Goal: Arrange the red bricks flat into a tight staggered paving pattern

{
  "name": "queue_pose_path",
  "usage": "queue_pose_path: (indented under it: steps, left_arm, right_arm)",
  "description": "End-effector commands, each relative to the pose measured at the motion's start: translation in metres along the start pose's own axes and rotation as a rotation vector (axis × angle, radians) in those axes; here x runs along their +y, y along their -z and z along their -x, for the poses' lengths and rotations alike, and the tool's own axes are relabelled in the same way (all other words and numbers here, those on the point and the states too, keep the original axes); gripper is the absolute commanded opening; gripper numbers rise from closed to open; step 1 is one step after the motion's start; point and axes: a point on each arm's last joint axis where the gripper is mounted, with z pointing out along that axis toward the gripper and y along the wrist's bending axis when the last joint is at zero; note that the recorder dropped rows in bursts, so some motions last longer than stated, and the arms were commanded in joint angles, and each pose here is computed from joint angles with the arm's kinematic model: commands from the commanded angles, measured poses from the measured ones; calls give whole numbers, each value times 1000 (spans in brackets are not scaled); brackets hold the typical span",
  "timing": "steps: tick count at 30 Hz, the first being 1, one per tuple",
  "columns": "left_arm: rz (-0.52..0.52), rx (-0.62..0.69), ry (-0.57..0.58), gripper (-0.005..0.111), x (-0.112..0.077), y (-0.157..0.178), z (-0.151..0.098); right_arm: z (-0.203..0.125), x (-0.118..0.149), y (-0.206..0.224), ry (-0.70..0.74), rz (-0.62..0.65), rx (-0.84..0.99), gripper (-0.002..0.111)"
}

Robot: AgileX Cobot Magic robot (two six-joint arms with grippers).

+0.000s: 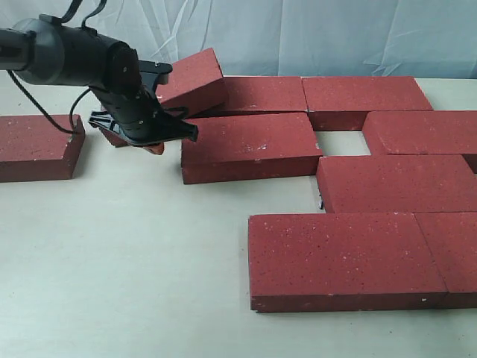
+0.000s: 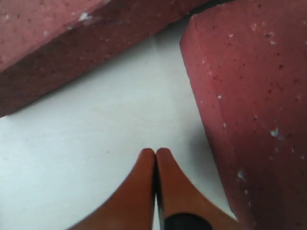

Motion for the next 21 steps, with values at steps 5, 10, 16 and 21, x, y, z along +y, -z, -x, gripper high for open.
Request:
queue_pose_path:
  steps: [5,10,16,21]
  left_arm:
    - [-72,21,102,0,-12,-23,12]
    - [-124,-13,103,0,-17,-25,18]
    - [-179,-65,118,0,-22,-24,23]
    - [-223,-112,124,0,-25,-23,28]
  right_arm:
    - [0,0,0,7,4,-11,-1]
    - [0,0,0,7,4,-11,-1]
    - [0,0,0,7,4,-11,-1]
    - [0,0,0,7,4,-11,-1]
